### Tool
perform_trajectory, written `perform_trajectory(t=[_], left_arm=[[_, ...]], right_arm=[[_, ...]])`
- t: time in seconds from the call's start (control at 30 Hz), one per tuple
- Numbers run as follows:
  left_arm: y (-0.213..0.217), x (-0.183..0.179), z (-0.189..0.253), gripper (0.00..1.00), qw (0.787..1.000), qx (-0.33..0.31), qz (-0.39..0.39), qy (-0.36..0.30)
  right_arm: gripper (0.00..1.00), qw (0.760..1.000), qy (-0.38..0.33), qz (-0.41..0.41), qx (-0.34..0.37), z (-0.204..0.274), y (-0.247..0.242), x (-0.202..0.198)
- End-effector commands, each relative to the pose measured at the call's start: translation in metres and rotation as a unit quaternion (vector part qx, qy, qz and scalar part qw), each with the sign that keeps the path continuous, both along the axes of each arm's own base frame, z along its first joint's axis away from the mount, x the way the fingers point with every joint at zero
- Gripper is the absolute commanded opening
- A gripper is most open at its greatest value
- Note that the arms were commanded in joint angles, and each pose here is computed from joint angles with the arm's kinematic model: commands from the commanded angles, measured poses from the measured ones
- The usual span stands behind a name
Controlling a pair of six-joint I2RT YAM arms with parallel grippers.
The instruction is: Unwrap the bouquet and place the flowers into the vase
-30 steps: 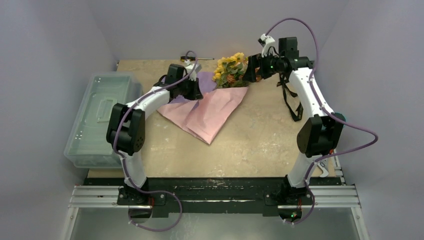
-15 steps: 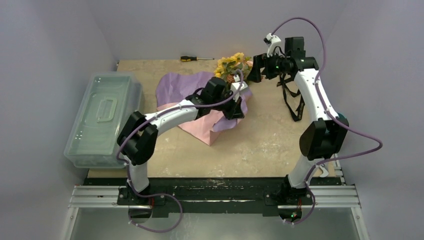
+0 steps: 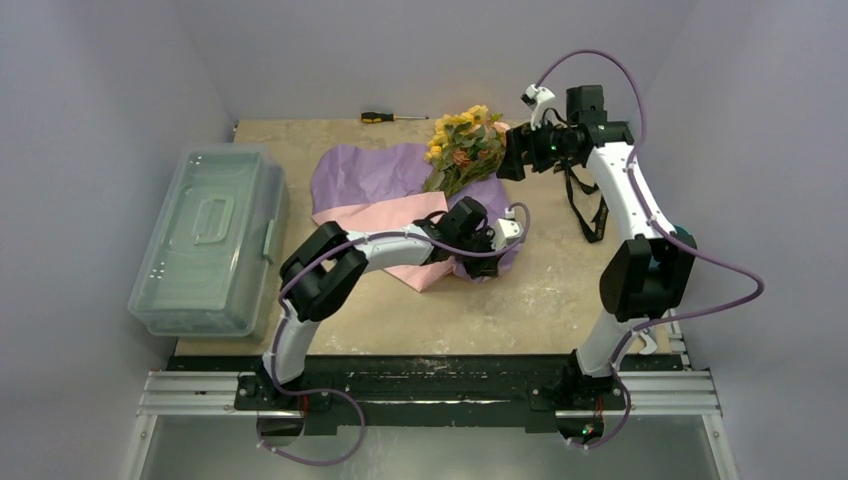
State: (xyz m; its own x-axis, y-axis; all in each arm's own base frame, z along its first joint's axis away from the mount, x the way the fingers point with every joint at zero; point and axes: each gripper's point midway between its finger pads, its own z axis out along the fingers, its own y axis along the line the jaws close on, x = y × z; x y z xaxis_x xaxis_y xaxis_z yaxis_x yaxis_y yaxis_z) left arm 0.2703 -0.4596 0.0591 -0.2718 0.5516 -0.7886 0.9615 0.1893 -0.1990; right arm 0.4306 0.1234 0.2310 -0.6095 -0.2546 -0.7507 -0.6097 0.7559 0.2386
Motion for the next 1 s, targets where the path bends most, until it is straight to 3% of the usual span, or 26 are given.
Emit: perform_trajectory(t=[0.0,0.07,0.17,0.23,0.43,0.57,0.67,0.97], left_arm=[[-0.026,0.002,0.012,0.00,0.998,-0.022,-0.034,-0.057],[-0.034,-0.004,0.009,0.06,0.997,-0.023,-0.042,-0.054],[-0.044,-0.010,0.013,0.40,0.996,-0.032,-0.058,-0.050],[-0.049,-0.010,0.026,0.57,0.996,-0.047,-0.063,-0.052],[-0.041,-0.010,0.105,0.85,0.988,-0.111,-0.062,-0.084],[-0.013,-0.005,0.155,0.90,0.985,-0.147,-0.056,-0.075],[0.026,0.021,0.182,0.91,0.983,-0.173,-0.014,-0.058],[0.147,0.095,0.210,0.99,0.973,-0.140,0.137,-0.120]], right_arm=[[0.89,1.000,0.013,0.023,0.004,-0.018,0.005,-0.002],[0.88,1.000,0.019,0.024,0.004,-0.025,0.005,0.000],[0.88,0.999,0.028,0.029,0.004,-0.035,0.006,0.002],[0.88,0.999,0.034,0.033,0.006,-0.040,0.007,0.003],[0.87,0.998,0.049,0.047,0.018,-0.055,0.014,0.010],[0.85,0.996,0.064,0.053,0.040,-0.063,0.025,0.014],[0.84,0.994,0.067,0.060,0.059,-0.066,0.041,0.016],[0.84,0.987,0.101,0.063,0.108,-0.093,0.085,0.019]])
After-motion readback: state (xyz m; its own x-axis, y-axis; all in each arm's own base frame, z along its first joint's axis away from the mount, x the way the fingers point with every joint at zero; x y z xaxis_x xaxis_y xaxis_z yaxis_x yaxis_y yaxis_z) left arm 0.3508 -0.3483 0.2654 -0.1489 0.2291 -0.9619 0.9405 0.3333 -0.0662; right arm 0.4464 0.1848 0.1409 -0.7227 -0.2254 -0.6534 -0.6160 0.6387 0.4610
